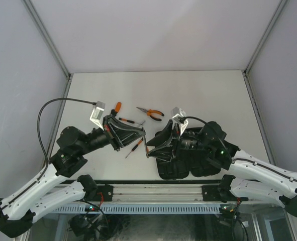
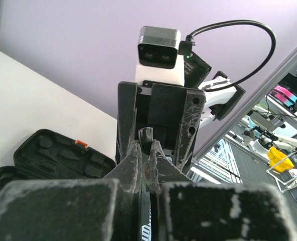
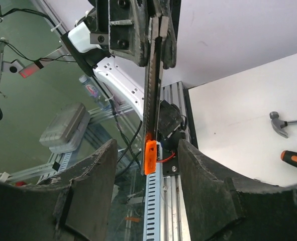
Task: Sort the tools into containers
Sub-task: Adjust the utility knife.
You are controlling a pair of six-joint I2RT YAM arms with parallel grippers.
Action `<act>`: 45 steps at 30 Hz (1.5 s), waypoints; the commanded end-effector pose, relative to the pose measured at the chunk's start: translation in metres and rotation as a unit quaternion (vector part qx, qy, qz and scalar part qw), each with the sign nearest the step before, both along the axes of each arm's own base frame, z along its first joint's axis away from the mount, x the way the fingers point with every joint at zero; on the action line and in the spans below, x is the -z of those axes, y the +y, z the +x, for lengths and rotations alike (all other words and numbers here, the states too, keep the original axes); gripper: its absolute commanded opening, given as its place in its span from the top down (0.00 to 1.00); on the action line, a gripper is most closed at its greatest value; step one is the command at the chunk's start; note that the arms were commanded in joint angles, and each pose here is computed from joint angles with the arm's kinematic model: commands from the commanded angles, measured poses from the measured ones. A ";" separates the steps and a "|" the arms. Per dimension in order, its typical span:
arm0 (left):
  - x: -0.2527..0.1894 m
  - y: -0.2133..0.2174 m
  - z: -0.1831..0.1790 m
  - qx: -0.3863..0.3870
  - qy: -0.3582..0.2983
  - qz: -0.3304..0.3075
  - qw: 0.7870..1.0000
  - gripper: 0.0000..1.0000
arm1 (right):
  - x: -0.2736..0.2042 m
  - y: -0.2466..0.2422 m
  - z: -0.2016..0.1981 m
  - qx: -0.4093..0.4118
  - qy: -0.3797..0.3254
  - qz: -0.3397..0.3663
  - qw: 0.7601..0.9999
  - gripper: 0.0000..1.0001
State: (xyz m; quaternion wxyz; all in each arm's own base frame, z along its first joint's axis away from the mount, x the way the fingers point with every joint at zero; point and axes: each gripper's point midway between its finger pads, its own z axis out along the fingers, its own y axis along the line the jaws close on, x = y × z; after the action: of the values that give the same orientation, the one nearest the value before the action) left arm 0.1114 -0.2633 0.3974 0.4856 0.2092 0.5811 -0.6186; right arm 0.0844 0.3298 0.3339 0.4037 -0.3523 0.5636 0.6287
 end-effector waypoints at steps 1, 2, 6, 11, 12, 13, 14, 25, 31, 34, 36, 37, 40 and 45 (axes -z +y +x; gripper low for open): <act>-0.047 0.011 -0.017 0.015 -0.055 -0.050 0.997 1.00 | -0.009 0.003 -0.010 -0.025 -0.013 0.020 0.999 0.50; -0.047 0.011 -0.017 0.015 -0.055 -0.050 0.997 1.00 | -0.009 0.004 -0.010 -0.028 -0.013 0.020 0.999 0.50; -0.044 0.010 -0.016 0.016 -0.051 -0.047 0.997 1.00 | -0.009 0.007 -0.012 -0.034 -0.011 0.021 0.999 0.58; -0.043 0.010 -0.015 0.012 -0.050 -0.050 0.997 1.00 | -0.008 0.009 -0.010 -0.030 -0.006 0.020 0.999 0.76; -0.042 0.010 -0.014 0.010 -0.048 -0.050 0.998 1.00 | -0.007 0.009 -0.009 -0.025 -0.005 0.019 0.999 0.80; -0.041 0.010 -0.013 0.008 -0.046 -0.049 0.998 1.00 | -0.007 0.009 -0.008 -0.022 -0.004 0.018 1.000 0.85; -0.040 0.010 -0.012 0.005 -0.044 -0.048 0.998 0.99 | -0.006 0.009 -0.006 -0.016 -0.003 0.016 1.000 0.90; -0.015 0.019 0.001 -0.045 -0.020 -0.006 0.999 0.45 | 0.007 0.003 0.018 0.061 0.018 -0.016 0.998 1.00; 0.042 0.050 0.048 -0.201 0.056 0.107 0.972 0.38 | 0.070 -0.031 0.072 0.244 0.054 -0.141 0.958 1.00; 0.079 0.071 0.070 -0.282 0.113 0.174 0.937 0.37 | 0.123 -0.065 0.099 0.343 0.091 -0.241 0.903 1.00; 0.096 0.074 0.074 -0.298 0.133 0.206 0.923 0.37 | 0.156 -0.088 0.107 0.378 0.124 -0.300 0.867 1.00; 0.103 0.074 0.075 -0.298 0.139 0.217 0.919 0.37 | 0.167 -0.096 0.109 0.386 0.137 -0.322 0.853 1.00; 0.119 0.071 0.078 -0.299 0.159 0.237 0.911 0.38 | 0.193 -0.122 0.115 0.427 0.169 -0.369 0.808 1.00; 0.147 0.063 0.083 -0.299 0.182 0.264 0.899 0.39 | 0.211 -0.162 0.120 0.498 0.215 -0.398 0.740 1.00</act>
State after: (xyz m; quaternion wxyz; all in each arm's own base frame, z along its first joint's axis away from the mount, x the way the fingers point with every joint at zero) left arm 0.1890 -0.2011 0.2557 0.4613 0.0483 0.8304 -0.3087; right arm 0.2009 0.2061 0.1311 0.3542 -0.0785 0.9130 0.1864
